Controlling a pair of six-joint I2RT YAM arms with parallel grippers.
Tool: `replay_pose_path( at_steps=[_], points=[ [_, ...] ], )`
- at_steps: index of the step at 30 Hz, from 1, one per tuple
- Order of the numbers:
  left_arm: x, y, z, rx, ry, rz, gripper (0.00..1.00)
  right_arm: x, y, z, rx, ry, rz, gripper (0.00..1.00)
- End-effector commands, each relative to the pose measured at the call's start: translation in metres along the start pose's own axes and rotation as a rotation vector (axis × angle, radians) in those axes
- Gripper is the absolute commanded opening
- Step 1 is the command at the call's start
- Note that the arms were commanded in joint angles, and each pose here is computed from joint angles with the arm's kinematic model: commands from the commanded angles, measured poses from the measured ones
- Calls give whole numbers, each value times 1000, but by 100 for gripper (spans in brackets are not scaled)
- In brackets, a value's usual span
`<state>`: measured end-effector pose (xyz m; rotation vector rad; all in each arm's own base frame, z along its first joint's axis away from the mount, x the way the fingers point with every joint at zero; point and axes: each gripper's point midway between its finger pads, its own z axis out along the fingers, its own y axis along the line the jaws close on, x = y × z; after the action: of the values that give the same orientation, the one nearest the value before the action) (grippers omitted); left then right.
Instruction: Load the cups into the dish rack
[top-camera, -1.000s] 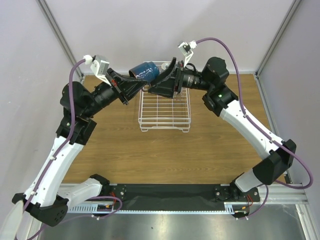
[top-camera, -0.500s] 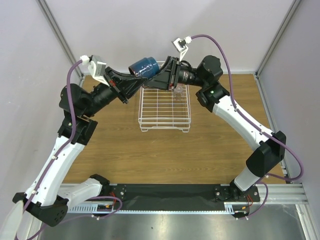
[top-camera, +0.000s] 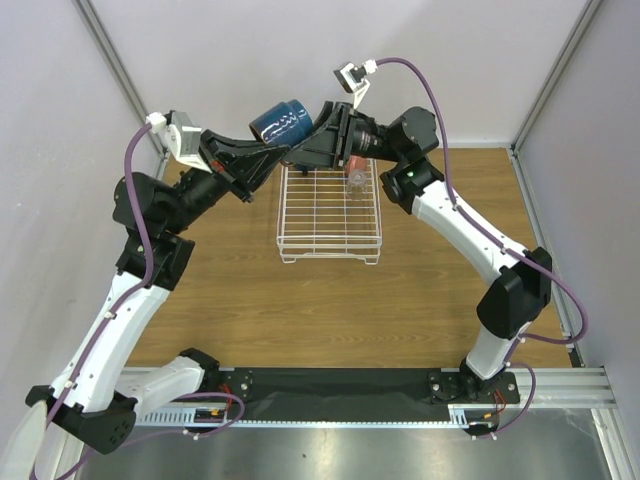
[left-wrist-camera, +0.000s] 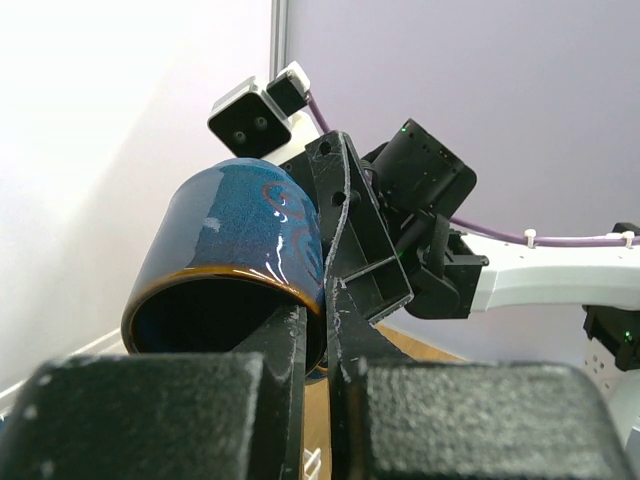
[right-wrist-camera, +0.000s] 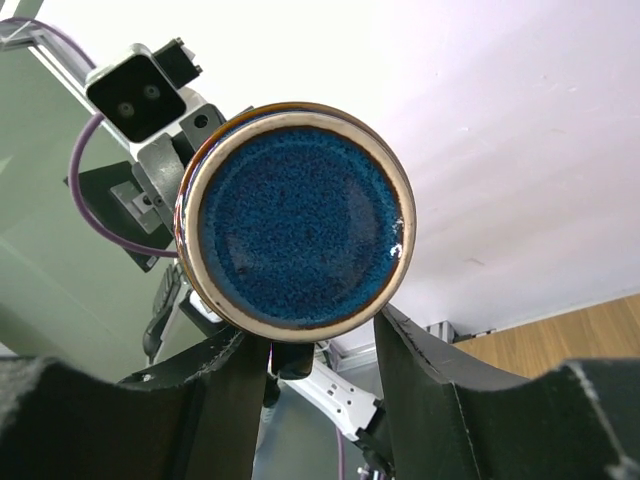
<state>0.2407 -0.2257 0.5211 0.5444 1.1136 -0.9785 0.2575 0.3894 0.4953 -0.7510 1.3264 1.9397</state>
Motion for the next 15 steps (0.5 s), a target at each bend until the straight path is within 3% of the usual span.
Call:
replay_pose_path(
  at_steps=[1, 10, 15],
  points=[
    [-14, -22, 1, 106, -42, 38, 0, -27, 30, 8, -70, -64, -86, 51],
    [-10, -19, 1, 92, -31, 35, 0, -35, 34, 14, -123, -77, -73, 35],
    [-7, -15, 4, 80, -26, 25, 0, -33, 35, 18, -119, -64, -82, 35]
  ],
)
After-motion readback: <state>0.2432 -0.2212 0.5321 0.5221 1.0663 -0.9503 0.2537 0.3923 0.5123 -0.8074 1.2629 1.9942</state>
